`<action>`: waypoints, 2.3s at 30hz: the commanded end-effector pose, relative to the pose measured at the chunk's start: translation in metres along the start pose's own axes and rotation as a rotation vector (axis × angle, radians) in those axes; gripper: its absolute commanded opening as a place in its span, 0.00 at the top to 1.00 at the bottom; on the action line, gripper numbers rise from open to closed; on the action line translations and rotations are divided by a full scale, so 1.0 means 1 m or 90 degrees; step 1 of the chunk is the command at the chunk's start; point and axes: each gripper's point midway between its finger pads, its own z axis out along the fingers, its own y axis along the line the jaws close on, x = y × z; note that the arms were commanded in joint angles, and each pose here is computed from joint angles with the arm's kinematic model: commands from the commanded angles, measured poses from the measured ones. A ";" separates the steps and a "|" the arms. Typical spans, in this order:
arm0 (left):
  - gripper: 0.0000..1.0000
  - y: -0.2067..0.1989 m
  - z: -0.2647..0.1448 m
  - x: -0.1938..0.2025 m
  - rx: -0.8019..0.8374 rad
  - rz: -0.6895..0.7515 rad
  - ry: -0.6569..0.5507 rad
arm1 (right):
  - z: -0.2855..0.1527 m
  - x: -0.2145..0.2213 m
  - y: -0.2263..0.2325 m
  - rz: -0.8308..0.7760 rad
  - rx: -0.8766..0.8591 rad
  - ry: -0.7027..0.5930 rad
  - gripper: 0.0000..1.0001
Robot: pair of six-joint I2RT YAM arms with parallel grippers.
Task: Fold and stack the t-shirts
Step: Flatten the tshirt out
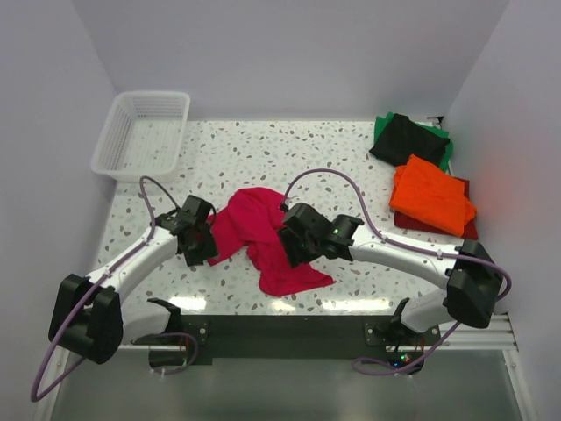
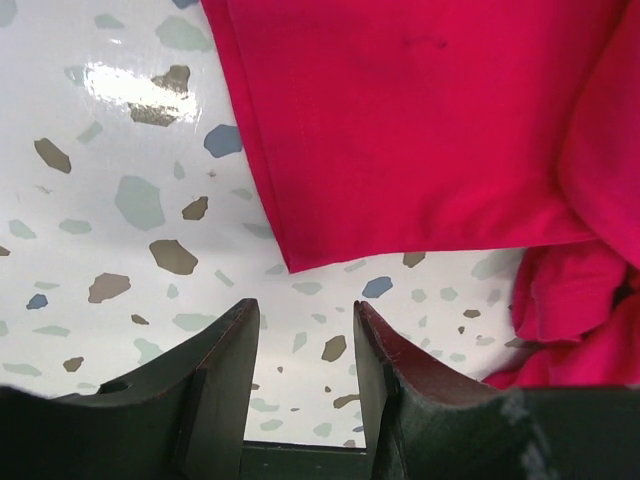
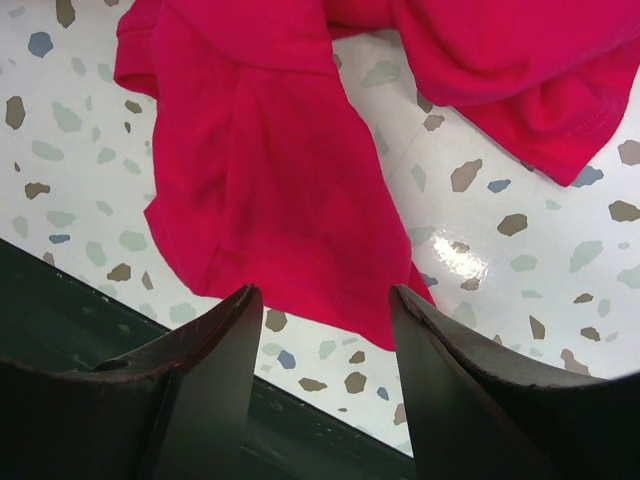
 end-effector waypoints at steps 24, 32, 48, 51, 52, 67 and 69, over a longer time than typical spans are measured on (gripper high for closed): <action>0.59 -0.002 0.040 0.000 -0.040 -0.027 0.003 | 0.004 -0.024 0.005 -0.008 0.023 -0.026 0.43; 1.00 0.006 0.030 -0.010 -0.079 -0.023 -0.015 | 0.001 -0.030 -0.004 0.008 0.057 -0.050 0.42; 1.00 0.029 -0.160 -0.148 -0.160 -0.170 -0.425 | 0.007 -0.033 -0.018 0.053 0.117 -0.067 0.42; 1.00 0.045 -0.192 -0.158 -0.202 -0.198 -0.484 | 0.011 -0.032 -0.014 0.047 0.108 -0.062 0.42; 1.00 0.048 -0.198 -0.161 -0.208 -0.209 -0.499 | 0.013 -0.032 -0.014 0.047 0.107 -0.061 0.42; 1.00 0.058 -0.242 -0.182 -0.237 -0.233 -0.585 | 0.033 -0.006 0.007 -0.001 0.030 0.015 0.48; 1.00 0.053 -0.232 -0.182 -0.232 -0.221 -0.568 | 0.033 0.000 0.008 -0.002 0.020 0.025 0.52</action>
